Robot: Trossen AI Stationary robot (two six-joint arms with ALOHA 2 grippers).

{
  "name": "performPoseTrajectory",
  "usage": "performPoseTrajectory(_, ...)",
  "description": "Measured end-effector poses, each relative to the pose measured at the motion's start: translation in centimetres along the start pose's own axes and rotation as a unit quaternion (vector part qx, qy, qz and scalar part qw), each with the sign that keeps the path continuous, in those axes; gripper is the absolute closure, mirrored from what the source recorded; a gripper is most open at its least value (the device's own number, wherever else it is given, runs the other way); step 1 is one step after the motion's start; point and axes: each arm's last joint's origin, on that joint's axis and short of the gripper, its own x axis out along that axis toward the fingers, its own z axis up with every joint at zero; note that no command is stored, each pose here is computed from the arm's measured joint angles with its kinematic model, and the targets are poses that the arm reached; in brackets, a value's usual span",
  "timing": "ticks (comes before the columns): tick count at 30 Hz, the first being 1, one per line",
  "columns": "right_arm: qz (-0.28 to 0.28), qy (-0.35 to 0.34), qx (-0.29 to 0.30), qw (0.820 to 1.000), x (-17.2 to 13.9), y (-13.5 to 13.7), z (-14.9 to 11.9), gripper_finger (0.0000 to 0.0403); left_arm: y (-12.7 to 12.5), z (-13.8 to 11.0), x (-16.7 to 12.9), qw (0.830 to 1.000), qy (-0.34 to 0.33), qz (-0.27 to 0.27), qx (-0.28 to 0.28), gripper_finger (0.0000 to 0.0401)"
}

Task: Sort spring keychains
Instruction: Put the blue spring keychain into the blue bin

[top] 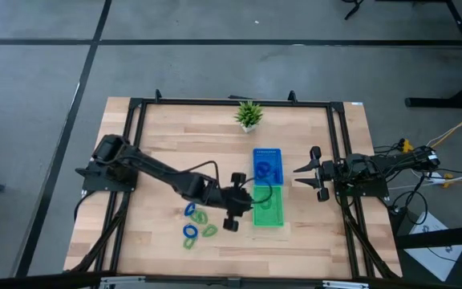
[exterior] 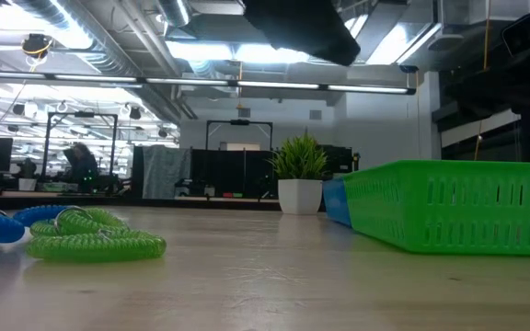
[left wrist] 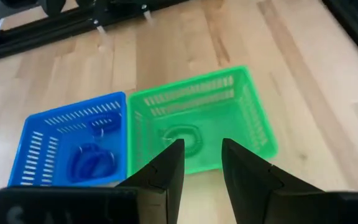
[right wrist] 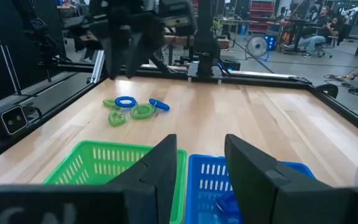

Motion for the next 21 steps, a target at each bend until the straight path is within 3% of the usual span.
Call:
performPoseTrajectory(7, 0.0, 0.0, 0.0, 1.0, 0.0, 0.0, 0.0, 0.0267, -1.6, 0.1, -2.4, 0.999, 0.016, -0.013, -0.038, 0.0299)
performPoseTrajectory(15, 0.0, 0.0, 0.0, 1.0, 0.0, 0.0, 0.0, 0.0267, -1.9, 0.2, -4.9, 0.999, 0.033, -0.022, -0.033, 0.0308)
performPoseTrajectory(21, 0.0, 0.0, 0.0, 1.0, 0.0, 0.0, 0.0, 0.0267, -1.7, -1.2, -4.9, 0.994, 0.102, -0.012, -0.035, 0.031)
